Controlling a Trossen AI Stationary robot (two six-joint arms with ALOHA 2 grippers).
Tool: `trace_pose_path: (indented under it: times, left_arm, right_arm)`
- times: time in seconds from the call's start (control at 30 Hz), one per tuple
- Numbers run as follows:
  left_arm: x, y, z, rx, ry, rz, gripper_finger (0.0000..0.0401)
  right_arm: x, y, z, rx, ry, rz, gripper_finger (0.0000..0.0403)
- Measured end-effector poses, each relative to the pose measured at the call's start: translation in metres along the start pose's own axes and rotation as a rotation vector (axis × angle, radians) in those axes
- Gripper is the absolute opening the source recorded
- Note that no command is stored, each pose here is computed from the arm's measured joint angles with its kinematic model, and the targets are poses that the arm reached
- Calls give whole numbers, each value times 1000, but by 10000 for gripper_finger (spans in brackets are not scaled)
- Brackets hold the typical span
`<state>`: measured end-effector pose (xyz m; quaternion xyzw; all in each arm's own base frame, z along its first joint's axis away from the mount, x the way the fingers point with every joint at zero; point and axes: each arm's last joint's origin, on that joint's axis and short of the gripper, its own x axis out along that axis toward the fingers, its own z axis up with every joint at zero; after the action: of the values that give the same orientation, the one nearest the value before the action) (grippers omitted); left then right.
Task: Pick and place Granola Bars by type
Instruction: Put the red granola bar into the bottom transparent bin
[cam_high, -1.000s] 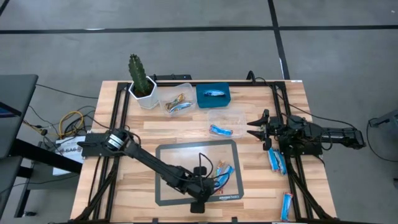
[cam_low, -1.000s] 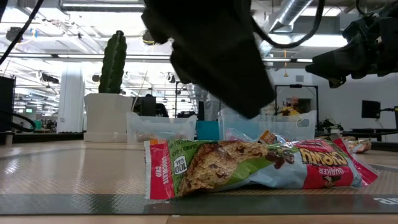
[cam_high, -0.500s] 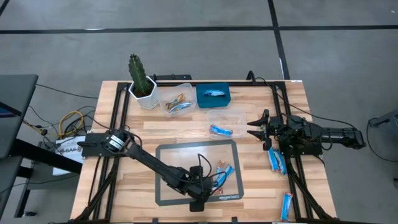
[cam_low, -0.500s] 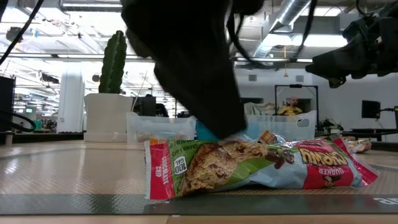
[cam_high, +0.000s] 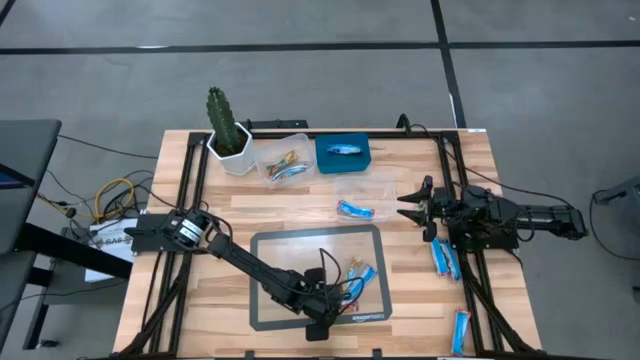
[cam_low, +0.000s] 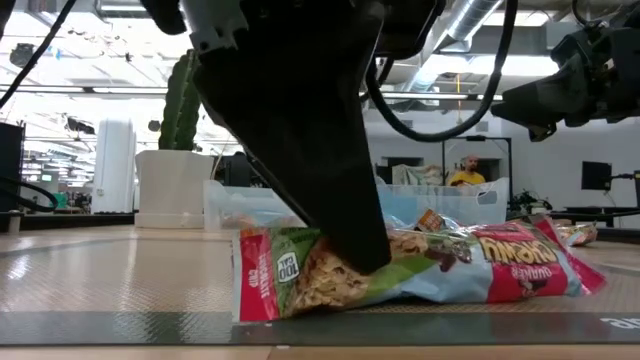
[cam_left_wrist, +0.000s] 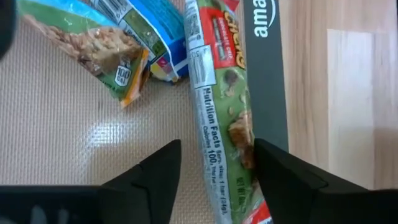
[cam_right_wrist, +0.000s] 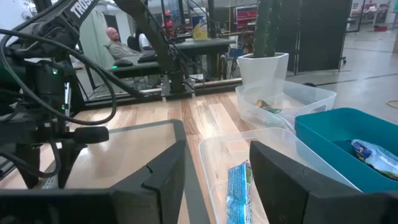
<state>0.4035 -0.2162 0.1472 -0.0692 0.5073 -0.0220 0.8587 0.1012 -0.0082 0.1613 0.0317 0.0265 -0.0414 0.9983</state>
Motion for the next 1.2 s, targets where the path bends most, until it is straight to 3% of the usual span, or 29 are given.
trace_pose_path:
  times: [0.67, 0.97, 1.2]
  left_arm:
    - [2, -1, -2, 14, -9, -8, 30]
    - [-2, -6, 0, 31, -10, -34, 27]
    - [-32, -20, 7, 61, -85, -70, 31]
  right_arm:
    - [0, 0, 0, 0, 1, 0, 170]
    - [0, 0, 0, 0, 1, 0, 170]
    - [0, 0, 0, 0, 0, 0, 170]
